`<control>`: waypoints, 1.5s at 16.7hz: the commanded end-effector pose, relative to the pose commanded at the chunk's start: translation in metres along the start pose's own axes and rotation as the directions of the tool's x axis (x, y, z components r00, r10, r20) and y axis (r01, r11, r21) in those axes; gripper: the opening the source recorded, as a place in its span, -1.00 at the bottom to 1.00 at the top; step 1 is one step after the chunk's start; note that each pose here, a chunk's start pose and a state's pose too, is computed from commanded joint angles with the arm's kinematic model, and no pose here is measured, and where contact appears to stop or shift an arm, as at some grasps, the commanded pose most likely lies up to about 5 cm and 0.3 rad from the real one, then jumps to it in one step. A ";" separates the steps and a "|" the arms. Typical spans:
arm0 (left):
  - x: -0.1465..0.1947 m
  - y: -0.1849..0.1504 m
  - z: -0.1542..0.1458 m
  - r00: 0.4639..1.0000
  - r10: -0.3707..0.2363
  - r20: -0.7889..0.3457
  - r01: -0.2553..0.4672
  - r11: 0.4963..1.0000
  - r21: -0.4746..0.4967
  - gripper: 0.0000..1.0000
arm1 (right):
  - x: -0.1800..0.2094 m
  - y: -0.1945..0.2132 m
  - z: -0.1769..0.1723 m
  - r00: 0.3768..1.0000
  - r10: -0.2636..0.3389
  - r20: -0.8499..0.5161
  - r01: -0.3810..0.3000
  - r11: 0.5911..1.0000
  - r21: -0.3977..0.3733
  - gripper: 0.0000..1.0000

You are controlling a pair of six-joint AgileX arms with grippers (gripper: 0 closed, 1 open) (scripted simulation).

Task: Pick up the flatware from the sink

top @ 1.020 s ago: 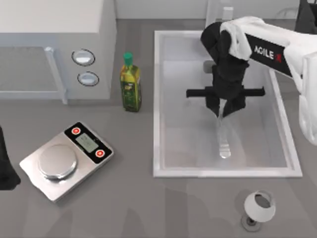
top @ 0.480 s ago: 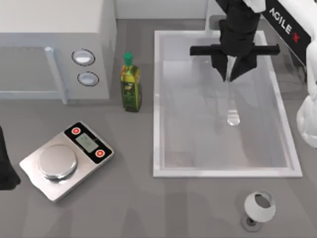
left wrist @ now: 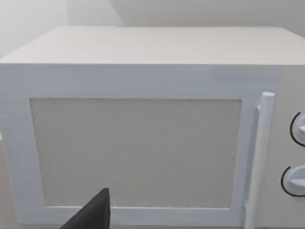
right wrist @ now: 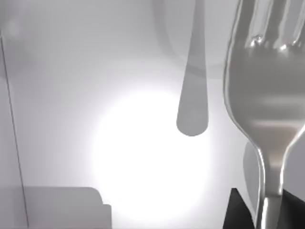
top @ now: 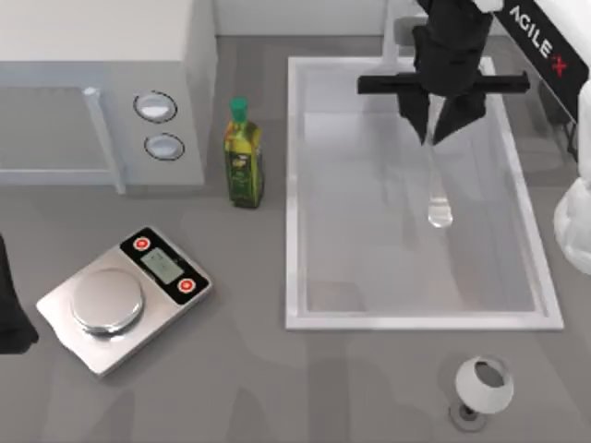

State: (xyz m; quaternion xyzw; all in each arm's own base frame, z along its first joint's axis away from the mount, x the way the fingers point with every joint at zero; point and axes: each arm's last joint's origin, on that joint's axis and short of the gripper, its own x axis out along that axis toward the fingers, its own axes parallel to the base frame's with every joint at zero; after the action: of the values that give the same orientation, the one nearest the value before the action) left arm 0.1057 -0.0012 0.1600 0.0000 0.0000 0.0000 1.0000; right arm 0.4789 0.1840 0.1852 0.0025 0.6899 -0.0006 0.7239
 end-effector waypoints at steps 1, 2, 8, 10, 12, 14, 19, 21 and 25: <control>0.000 0.000 0.000 1.000 0.000 0.000 0.000 1.000 0.000 1.00 | -0.003 -0.001 0.000 1.000 0.001 0.003 -0.001 1.000 0.000 -1.00; 0.000 0.000 0.000 1.000 0.000 0.000 0.000 1.000 0.000 1.00 | -0.008 -0.004 0.000 1.000 0.003 0.007 -0.003 1.000 0.000 -1.00; 0.000 0.000 0.000 1.000 0.000 0.000 0.000 1.000 0.000 1.00 | -0.051 -0.045 -0.017 1.000 0.001 0.002 -0.001 1.000 0.001 -1.00; 0.000 0.000 0.000 1.000 0.000 0.000 0.000 1.000 0.000 1.00 | -0.060 -0.064 -0.032 1.000 -0.006 -0.025 0.006 1.000 0.001 -1.00; 0.000 0.000 0.000 1.000 0.000 0.000 0.000 1.000 0.000 1.00 | -0.067 -0.083 -0.052 0.999 -0.011 -0.053 0.011 1.000 0.002 -1.00; 0.000 0.000 0.000 1.000 0.000 0.000 0.000 1.000 0.000 1.00 | -0.074 -0.100 -0.074 0.998 -0.011 -0.068 0.012 1.000 0.003 -1.00; 0.000 0.000 0.000 1.000 0.000 0.000 0.000 1.000 0.000 1.00 | -0.090 -0.125 -0.110 0.999 -0.004 -0.051 0.004 1.000 0.005 -1.00; 0.000 0.000 0.000 1.000 0.000 0.000 0.000 1.000 0.000 1.00 | -0.091 -0.127 -0.113 0.999 -0.003 -0.048 0.003 1.000 0.006 -1.00; 0.000 0.000 0.000 1.000 0.000 0.000 0.000 1.000 0.000 1.00 | -0.089 -0.125 -0.113 0.999 -0.004 -0.052 0.004 1.000 0.002 -1.00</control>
State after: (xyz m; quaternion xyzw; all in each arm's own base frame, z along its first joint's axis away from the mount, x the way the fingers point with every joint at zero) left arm 0.1057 -0.0012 0.1600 0.0000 0.0000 0.0000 1.0000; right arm 0.3616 0.0594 0.2686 0.0018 0.7084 -0.0027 0.7058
